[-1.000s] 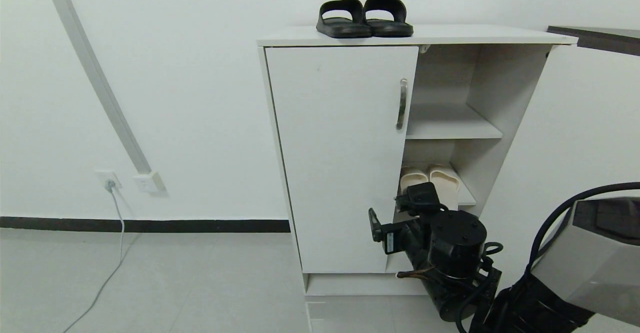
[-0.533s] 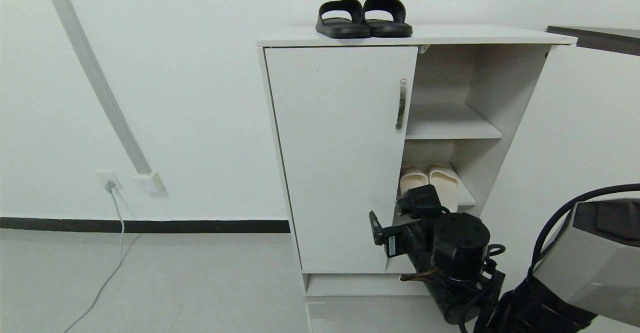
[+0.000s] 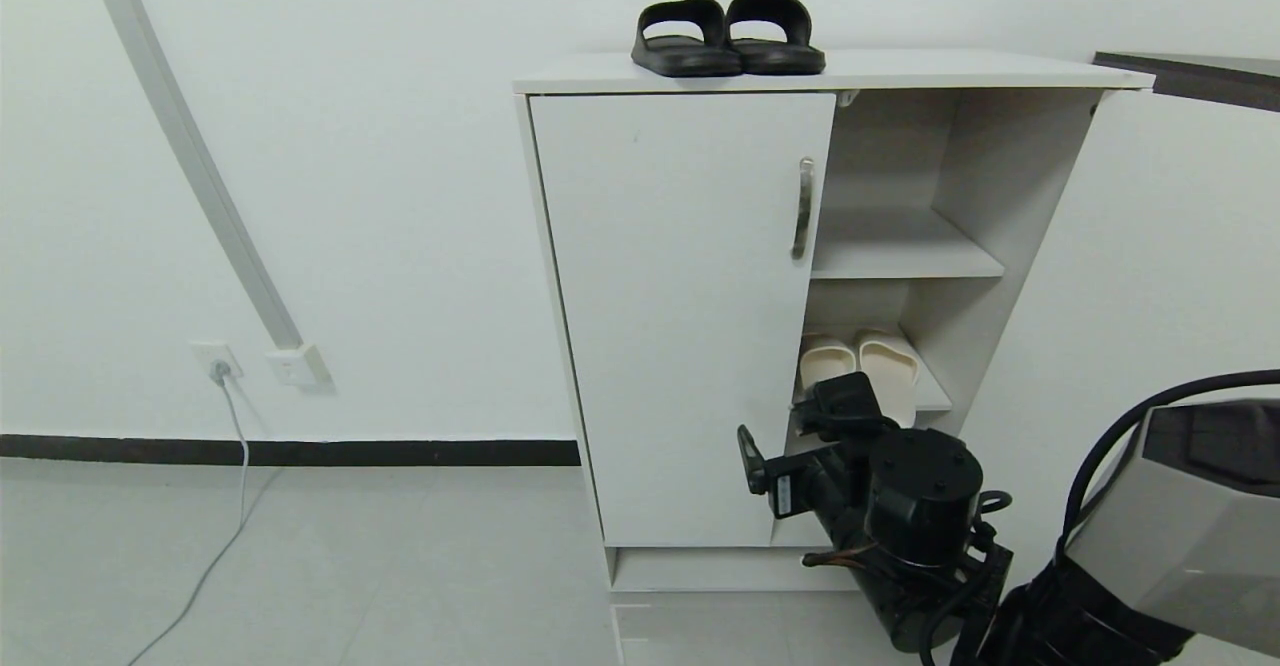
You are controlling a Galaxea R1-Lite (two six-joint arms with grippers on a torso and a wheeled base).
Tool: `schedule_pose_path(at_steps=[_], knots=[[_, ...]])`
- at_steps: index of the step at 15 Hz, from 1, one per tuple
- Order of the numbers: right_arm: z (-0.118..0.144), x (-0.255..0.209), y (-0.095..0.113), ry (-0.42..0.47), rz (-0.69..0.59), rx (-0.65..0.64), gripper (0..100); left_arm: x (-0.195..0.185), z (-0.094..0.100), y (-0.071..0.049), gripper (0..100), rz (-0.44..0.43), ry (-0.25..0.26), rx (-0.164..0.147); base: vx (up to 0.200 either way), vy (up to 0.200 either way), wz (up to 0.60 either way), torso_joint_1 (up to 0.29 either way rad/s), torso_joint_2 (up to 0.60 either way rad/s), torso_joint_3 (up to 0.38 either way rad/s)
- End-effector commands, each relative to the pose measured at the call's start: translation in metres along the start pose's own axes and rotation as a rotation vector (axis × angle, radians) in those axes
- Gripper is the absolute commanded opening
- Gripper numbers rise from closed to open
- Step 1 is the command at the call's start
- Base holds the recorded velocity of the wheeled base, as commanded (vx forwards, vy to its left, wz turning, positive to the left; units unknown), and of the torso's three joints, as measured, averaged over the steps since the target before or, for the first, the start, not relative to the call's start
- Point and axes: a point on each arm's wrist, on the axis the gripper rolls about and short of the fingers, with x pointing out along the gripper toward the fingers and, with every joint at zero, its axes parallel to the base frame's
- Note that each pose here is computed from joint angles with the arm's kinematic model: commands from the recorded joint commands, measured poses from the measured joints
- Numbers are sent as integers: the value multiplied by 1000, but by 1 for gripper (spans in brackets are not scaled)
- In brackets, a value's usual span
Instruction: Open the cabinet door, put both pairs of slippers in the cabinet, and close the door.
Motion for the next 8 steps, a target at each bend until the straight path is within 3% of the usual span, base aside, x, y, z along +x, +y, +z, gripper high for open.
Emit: schedule_pose_path(at_steps=[1, 3, 6, 8], knots=[[-1, 0, 0, 4, 0, -5, 100, 0, 0, 0, 0, 0, 1, -1, 0, 0, 0, 0, 0, 0], [-2, 0, 0, 7, 0, -7, 100, 0, 0, 0, 0, 0, 1, -1, 0, 0, 0, -1, -77, -89], [-2, 0, 0, 6, 0, -7, 100, 0, 0, 0, 0, 0, 1, -1, 0, 0, 0, 14, -193, -334], [-2, -1, 0, 9, 0, -8, 100, 0, 0, 0, 0, 0, 1, -1, 0, 0, 0, 46, -549, -371]])
